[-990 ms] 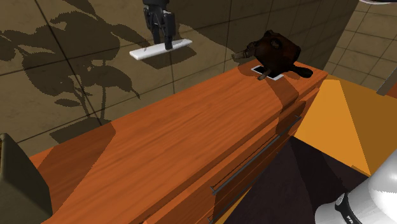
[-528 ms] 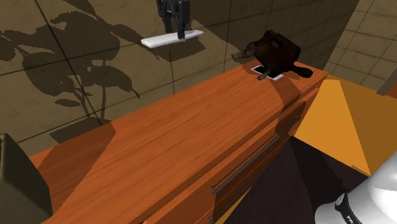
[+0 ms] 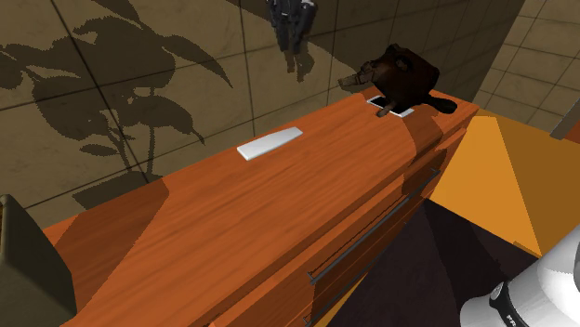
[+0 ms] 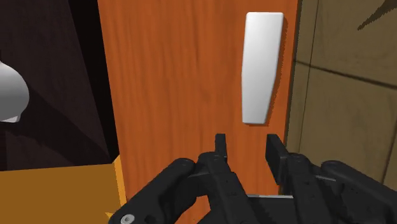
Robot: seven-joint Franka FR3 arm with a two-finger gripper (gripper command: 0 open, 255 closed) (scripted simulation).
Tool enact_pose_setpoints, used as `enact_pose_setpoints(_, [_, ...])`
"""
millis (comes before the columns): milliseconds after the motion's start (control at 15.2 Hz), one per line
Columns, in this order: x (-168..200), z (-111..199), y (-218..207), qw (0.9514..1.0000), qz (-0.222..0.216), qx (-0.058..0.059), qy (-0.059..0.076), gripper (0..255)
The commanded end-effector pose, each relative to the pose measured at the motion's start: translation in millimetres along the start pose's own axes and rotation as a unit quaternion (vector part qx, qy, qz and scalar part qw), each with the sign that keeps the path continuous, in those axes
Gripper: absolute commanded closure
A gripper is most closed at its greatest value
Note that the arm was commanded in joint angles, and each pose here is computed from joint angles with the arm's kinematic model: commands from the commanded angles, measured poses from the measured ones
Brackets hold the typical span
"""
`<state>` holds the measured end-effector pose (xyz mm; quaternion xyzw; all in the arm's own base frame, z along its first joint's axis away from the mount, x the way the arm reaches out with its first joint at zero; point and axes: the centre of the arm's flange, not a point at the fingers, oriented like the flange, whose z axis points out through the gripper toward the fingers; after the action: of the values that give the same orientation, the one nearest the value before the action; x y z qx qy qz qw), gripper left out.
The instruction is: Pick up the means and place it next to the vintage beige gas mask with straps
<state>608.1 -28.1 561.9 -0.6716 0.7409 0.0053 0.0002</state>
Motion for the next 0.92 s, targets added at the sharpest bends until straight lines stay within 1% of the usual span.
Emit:
enact_pose_setpoints(0, [-1, 13, -3, 1.0000, 0.001, 0.000, 0.000, 0])
enact_pose_setpoints(858, [-13, 179, -42, 0.9999, 0.016, 0.002, 0.000, 0])
